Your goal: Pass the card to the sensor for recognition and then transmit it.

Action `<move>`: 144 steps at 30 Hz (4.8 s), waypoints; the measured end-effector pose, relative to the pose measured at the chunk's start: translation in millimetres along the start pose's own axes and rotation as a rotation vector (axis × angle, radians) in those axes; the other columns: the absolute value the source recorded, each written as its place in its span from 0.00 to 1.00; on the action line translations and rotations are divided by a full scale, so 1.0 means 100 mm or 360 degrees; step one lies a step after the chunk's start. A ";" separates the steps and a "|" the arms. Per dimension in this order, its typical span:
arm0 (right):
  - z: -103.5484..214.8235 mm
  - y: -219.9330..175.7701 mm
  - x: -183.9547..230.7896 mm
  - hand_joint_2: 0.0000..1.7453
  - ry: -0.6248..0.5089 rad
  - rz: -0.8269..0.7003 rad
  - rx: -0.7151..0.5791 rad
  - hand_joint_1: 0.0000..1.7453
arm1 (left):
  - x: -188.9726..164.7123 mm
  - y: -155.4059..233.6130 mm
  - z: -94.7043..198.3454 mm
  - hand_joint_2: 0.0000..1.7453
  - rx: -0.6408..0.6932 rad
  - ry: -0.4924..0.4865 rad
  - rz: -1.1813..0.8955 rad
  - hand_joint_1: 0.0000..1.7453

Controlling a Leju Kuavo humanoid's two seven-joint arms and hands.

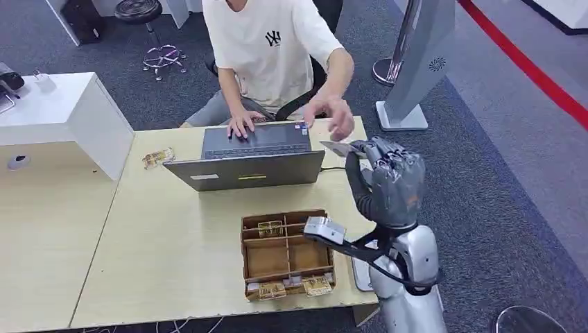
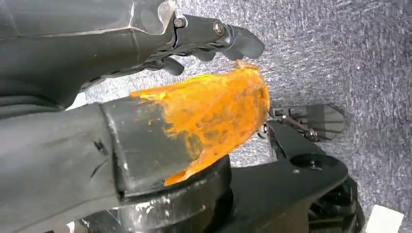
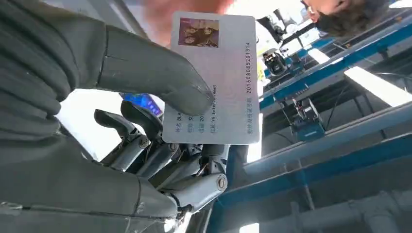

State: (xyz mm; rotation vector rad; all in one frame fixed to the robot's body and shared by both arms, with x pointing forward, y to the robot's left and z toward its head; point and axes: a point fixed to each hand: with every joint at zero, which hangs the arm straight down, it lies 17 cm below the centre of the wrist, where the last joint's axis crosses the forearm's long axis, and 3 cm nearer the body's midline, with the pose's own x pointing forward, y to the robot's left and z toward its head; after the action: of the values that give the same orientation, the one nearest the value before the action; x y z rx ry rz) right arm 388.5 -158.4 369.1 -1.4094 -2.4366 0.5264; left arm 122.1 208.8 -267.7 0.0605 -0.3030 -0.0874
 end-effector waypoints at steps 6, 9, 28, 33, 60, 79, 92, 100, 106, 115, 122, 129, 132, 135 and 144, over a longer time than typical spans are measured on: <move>-0.29 0.30 0.04 1.00 -0.0044 0.0074 0.0055 1.00 | 0.06 -0.06 0.00 0.00 -0.0032 -0.0002 -0.0071 0.00; -0.39 0.46 0.04 1.00 -0.0060 0.0131 0.0099 1.00 | 0.08 -0.09 0.01 0.00 -0.0043 -0.0002 -0.0100 0.00; -0.41 0.56 0.05 1.00 -0.0113 0.0259 0.0151 0.00 | 0.15 -0.17 0.02 0.00 -0.0072 -0.0021 -0.0115 0.00; -0.25 0.19 0.34 1.00 -0.0198 0.0154 0.0055 0.00 | 0.10 -0.17 0.02 0.00 -0.0068 -0.0016 -0.0084 0.00; 0.27 -0.39 0.94 1.00 -0.0318 -0.0088 -0.0007 1.00 | -0.03 -0.14 0.03 0.00 -0.0039 0.0000 -0.0003 0.00; 1.36 0.58 0.85 1.00 0.0046 -0.0304 0.0619 1.00 | -0.10 0.11 -0.01 0.00 0.0046 0.0019 0.0068 0.00; 1.63 0.90 0.90 1.00 -0.0099 -0.0326 0.0866 0.34 | -0.13 0.18 -0.01 0.00 0.0065 0.0028 0.0088 0.00; 1.65 0.95 0.86 1.00 -0.0128 -0.0309 0.0894 0.44 | -0.13 0.18 -0.01 0.00 0.0066 0.0027 0.0089 0.00; 1.62 0.99 0.83 1.00 -0.0158 -0.0294 0.0901 0.47 | -0.12 0.18 -0.01 0.00 0.0065 0.0021 0.0089 0.00; 1.62 1.03 0.76 1.00 -0.0160 -0.0273 0.0918 0.44 | -0.13 0.19 -0.01 0.00 0.0065 0.0023 0.0092 0.00; 1.63 1.05 0.70 1.00 -0.0139 -0.0270 0.0929 0.44 | -0.13 0.20 -0.02 0.00 0.0069 0.0021 0.0092 0.00; 1.65 1.07 0.65 1.00 -0.0114 -0.0271 0.0948 0.42 | -0.13 0.21 -0.02 0.00 0.0071 0.0021 0.0093 0.00; 1.69 1.11 0.59 1.00 -0.0090 -0.0266 0.0971 0.43 | -0.13 0.22 -0.02 0.00 0.0072 0.0020 0.0093 0.00; 1.73 1.14 0.51 1.00 -0.0062 -0.0258 0.0991 0.42 | -0.13 0.22 -0.02 0.00 0.0073 0.0019 0.0094 0.00; 1.88 1.26 0.32 1.00 -0.0013 -0.0235 0.1075 0.45 | -0.13 0.25 -0.02 0.00 0.0079 0.0019 0.0098 0.00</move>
State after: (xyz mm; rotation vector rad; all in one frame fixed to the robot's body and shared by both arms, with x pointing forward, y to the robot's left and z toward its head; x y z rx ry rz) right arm 392.8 -104.9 147.2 -0.9311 -2.0382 1.1727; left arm 112.2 234.6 -271.9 0.1007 -0.2947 -0.0182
